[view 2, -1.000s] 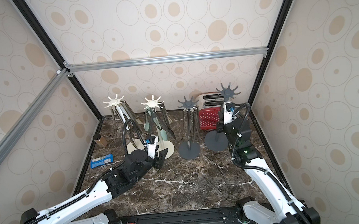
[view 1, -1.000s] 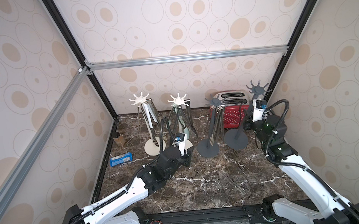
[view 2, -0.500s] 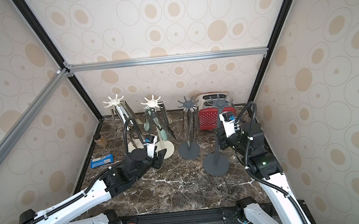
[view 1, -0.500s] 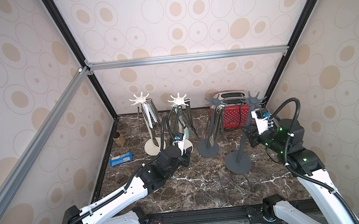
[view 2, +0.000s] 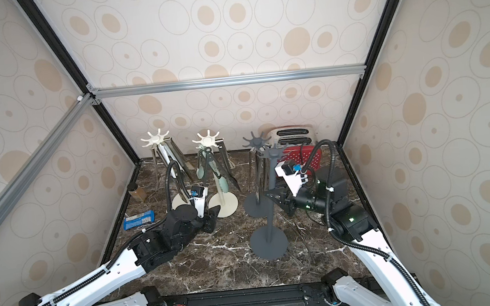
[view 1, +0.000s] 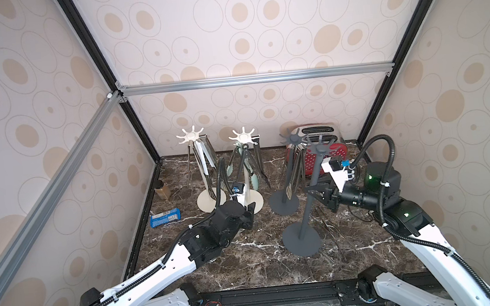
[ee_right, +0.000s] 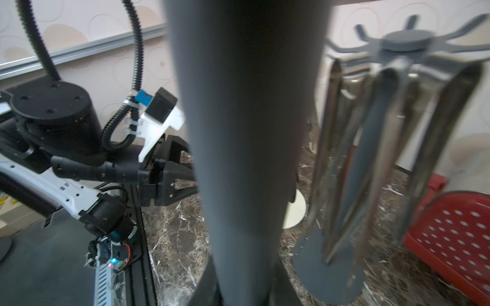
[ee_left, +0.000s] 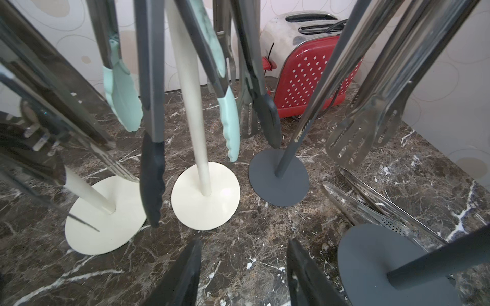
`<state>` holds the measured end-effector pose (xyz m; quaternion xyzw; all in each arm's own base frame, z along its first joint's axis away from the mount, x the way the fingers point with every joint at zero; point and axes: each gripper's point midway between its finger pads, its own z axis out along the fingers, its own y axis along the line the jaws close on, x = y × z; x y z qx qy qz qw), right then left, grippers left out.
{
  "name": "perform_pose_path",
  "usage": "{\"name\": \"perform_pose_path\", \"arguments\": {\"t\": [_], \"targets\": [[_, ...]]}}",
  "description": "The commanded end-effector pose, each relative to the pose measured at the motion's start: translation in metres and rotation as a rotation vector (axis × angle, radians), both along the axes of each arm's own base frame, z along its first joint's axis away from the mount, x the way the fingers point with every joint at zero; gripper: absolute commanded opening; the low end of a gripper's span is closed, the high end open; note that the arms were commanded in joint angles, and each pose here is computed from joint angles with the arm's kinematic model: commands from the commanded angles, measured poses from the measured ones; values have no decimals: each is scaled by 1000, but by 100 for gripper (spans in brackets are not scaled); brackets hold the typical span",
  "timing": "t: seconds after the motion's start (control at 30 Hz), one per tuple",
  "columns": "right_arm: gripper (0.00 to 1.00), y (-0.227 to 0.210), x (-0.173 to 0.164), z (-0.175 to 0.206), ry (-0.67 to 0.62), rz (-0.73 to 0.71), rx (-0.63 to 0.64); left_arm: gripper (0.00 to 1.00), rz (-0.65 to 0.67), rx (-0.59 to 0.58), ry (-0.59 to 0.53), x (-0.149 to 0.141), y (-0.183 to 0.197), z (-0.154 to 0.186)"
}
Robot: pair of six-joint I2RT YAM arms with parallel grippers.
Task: Hang food tongs on kitchen utensil racks
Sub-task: Place the rack at the center of the board.
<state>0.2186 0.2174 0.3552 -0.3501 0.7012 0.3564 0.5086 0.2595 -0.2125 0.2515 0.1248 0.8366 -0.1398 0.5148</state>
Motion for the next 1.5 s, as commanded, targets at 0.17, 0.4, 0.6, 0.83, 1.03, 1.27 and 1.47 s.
{"name": "perform_pose_path", "arguments": {"t": [0.17, 0.4, 0.6, 0.83, 1.03, 1.27, 1.47], "targets": [[0, 57, 5, 39, -269, -44, 52, 53, 127, -30, 21, -4, 38, -3], [0, 106, 19, 25, -319, -104, 91, 53, 141, -65, 44, -5, 43, -12], [0, 123, 37, 3, -318, -185, 106, 53, 134, -59, 53, -4, 41, -17], [0, 121, 48, -8, -316, -252, 135, 53, 129, -59, 55, -3, 39, -22], [0, 123, 55, -20, -290, -280, 136, 53, 122, -52, 65, -1, 35, -25], [0, 122, 61, -34, -265, -309, 95, 52, 115, -54, 68, -1, 33, -26], [0, 116, 65, -47, -246, -347, 44, 53, 114, -55, 68, -1, 33, -27]]}}
